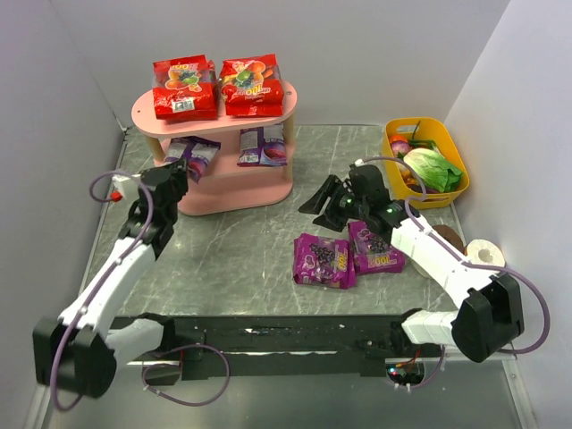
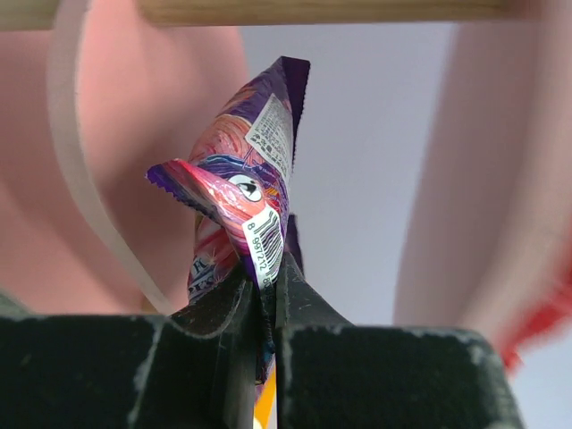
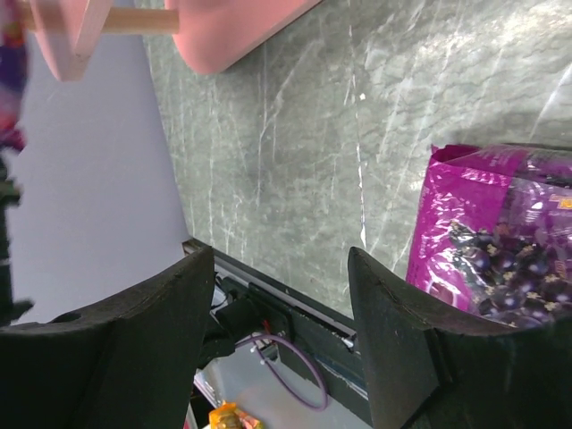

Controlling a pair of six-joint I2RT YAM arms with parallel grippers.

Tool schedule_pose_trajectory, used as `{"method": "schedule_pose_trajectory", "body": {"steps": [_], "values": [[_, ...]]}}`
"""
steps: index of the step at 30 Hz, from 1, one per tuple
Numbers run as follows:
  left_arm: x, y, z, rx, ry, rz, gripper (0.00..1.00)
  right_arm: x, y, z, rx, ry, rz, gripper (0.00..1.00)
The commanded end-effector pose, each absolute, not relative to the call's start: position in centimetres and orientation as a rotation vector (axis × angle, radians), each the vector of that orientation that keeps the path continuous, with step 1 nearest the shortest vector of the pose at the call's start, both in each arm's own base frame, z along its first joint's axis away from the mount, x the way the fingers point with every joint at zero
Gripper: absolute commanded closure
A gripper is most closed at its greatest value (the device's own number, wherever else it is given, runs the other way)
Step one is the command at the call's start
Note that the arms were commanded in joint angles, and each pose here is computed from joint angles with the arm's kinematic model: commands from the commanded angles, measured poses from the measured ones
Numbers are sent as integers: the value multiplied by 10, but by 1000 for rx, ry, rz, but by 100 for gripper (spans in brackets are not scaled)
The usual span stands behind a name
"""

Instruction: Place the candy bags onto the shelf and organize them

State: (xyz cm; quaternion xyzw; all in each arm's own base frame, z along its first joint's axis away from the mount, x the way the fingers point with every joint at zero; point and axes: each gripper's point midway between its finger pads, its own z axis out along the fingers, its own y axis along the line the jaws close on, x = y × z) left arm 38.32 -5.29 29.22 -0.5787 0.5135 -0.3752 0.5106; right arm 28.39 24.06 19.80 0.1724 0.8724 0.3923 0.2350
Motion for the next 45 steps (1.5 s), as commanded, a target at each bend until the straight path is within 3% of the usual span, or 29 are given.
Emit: {"method": "schedule_pose_trajectory", "body": {"steps": [1,6,13,20,28,34,42,45], "values": [[409,-50,334,-1430,1030,-1043,99,285,229,203,467,2363,1071,32],[432,-49,304,-1536,997,-1031,98,283,222,204,469,2355,1061,32],[445,-67,289,-1592,1027,-1078,82,282,215,200,491,2358,1055,32],[441,-83,282,-1599,1061,-1102,74,280,213,198,499,2356,1054,32],[433,-96,282,-1564,1135,-1128,47,278,212,193,527,2357,1063,32],[421,-96,278,-1539,1194,-1095,38,274,210,190,547,2355,1065,32],[392,-94,271,-1492,1331,-1007,39,274,209,187,565,2348,1067,32],[382,-90,273,-1454,1338,-987,50,275,209,185,574,2350,1067,32]]}}
